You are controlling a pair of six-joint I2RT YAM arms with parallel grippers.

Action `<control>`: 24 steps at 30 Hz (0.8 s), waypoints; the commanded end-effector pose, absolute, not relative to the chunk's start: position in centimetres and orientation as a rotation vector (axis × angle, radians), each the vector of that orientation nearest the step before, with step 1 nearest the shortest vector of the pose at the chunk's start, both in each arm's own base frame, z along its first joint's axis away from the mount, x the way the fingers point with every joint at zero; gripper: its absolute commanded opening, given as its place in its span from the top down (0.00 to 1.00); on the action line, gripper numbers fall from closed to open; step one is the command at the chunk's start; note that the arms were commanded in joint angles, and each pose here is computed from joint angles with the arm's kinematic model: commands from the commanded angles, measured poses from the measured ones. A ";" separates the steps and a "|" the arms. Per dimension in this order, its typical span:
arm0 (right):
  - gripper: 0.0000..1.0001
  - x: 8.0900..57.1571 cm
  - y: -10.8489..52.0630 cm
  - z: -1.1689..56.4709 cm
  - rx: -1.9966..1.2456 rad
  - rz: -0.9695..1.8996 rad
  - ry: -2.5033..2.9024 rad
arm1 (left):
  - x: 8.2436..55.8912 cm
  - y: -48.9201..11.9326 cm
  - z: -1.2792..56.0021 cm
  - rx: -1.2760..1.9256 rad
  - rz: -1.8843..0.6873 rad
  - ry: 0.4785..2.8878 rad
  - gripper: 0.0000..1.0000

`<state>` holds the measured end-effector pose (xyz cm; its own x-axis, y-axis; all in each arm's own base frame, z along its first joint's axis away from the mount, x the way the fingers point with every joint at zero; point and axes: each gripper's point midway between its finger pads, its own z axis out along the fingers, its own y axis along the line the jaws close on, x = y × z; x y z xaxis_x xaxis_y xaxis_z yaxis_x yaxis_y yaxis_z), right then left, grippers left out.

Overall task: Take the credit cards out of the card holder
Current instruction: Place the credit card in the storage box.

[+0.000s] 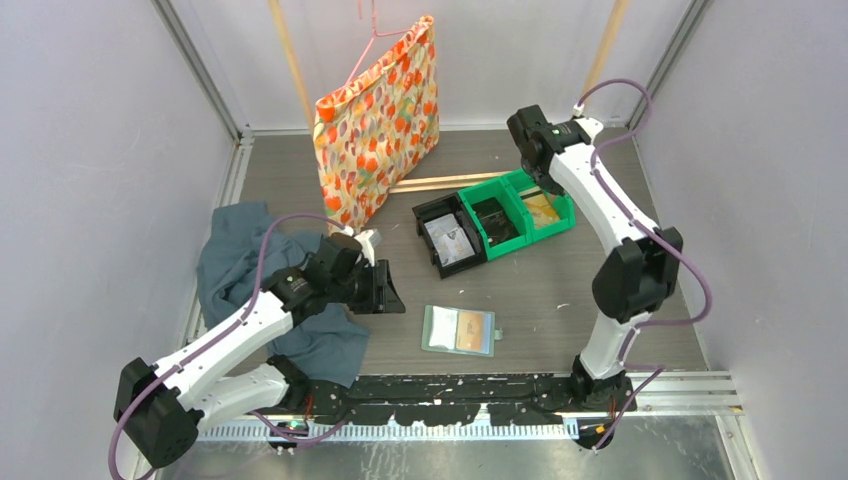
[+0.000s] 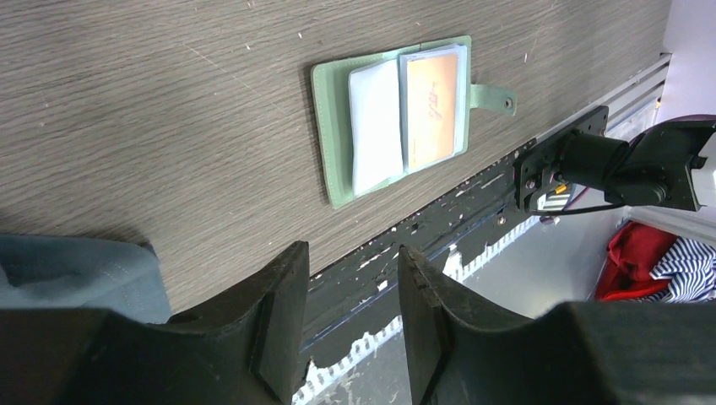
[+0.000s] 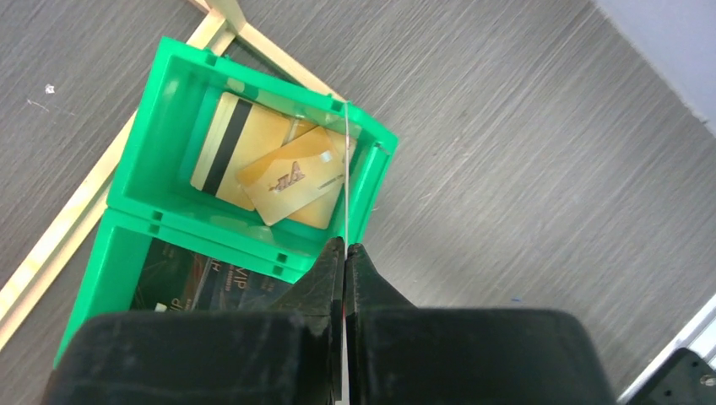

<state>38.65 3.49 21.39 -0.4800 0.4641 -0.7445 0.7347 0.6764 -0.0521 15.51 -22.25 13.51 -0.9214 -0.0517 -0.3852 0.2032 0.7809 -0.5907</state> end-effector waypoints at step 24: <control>0.99 42.9 4.2 11.0 1.308 -0.444 2.189 | 15.4 -22.2 14.7 0.158 -0.937 2.554 0.58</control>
